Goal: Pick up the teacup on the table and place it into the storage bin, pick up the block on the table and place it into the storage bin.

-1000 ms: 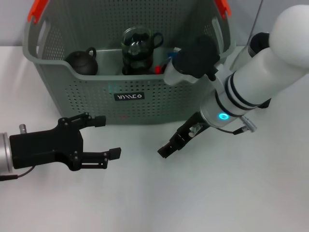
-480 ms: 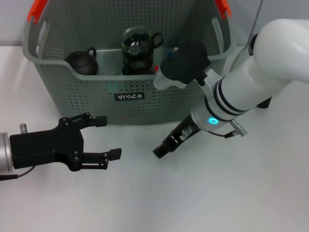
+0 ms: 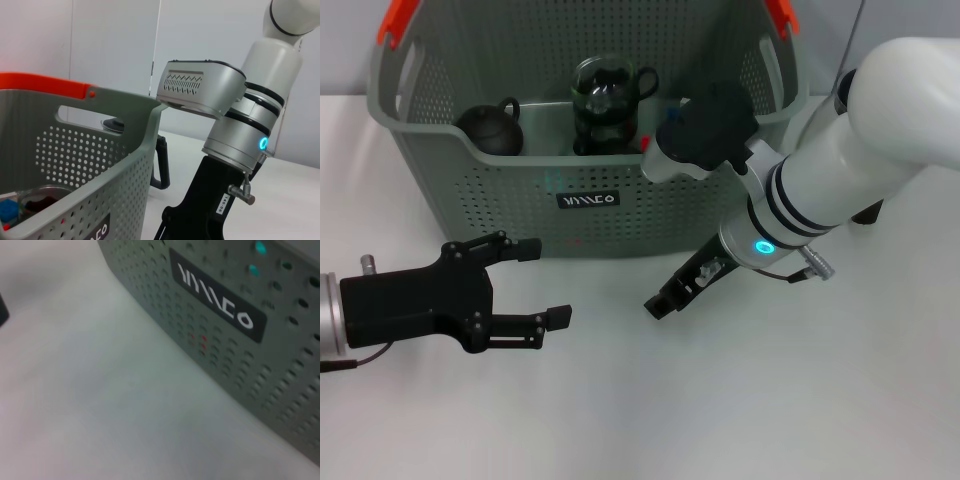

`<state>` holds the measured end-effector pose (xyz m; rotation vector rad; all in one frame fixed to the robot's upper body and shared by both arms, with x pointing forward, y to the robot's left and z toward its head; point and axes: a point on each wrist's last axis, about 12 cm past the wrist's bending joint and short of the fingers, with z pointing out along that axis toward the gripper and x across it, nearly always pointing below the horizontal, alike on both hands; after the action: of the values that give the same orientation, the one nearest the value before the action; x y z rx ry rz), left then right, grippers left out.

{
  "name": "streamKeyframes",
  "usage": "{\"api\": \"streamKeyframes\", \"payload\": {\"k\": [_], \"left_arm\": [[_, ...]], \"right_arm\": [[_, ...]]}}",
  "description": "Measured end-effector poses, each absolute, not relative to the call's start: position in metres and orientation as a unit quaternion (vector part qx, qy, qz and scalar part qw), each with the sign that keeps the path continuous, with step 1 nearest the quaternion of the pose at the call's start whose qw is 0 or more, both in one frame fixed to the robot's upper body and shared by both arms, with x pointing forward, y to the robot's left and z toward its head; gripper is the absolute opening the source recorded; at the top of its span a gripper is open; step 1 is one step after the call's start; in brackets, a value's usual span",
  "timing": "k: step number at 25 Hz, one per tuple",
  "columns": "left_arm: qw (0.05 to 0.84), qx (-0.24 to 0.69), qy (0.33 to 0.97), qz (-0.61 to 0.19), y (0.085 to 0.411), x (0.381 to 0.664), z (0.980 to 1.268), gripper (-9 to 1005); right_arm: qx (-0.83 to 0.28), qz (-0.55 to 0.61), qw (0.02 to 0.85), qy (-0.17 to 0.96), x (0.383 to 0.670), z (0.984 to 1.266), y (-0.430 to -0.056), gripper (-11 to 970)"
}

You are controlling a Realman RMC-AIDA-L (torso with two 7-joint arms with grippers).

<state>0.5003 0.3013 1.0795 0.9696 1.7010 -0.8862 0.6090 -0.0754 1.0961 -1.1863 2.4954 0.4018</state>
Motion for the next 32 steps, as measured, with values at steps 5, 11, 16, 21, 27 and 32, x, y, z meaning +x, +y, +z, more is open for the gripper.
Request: {"api": "streamKeyframes", "payload": {"k": [5,11,16,21,27,32], "left_arm": [[0.477,0.396,0.696,-0.362,0.3015,0.5003,1.0795,947],[0.477,0.396,0.697,-0.361,0.3015,0.5007,1.0794,947],[0.477,0.397,0.696,-0.362,0.3012,0.5007,1.0796,947],[0.477,0.395,0.696,-0.363,0.3011,0.5,1.0792,947],[0.477,0.394,0.697,-0.363,0.3012,0.499,1.0786,947],[0.477,0.392,0.697,-0.364,0.3016,0.4981,1.0778,947]], "right_arm": [[-0.417,0.14,0.171,0.882,0.6091,1.0949,-0.0766,650],[-0.417,0.136,0.171,0.882,0.6083,1.0918,-0.0766,651],[-0.42,0.136,0.169,0.881,0.6063,1.0898,-0.0747,651],[-0.422,0.133,0.169,0.881,0.6054,1.0886,-0.0742,650],[-0.423,0.131,0.168,0.881,0.605,1.0881,-0.074,530],[-0.424,0.131,0.168,0.88,0.6049,1.0882,-0.0738,482]]}}
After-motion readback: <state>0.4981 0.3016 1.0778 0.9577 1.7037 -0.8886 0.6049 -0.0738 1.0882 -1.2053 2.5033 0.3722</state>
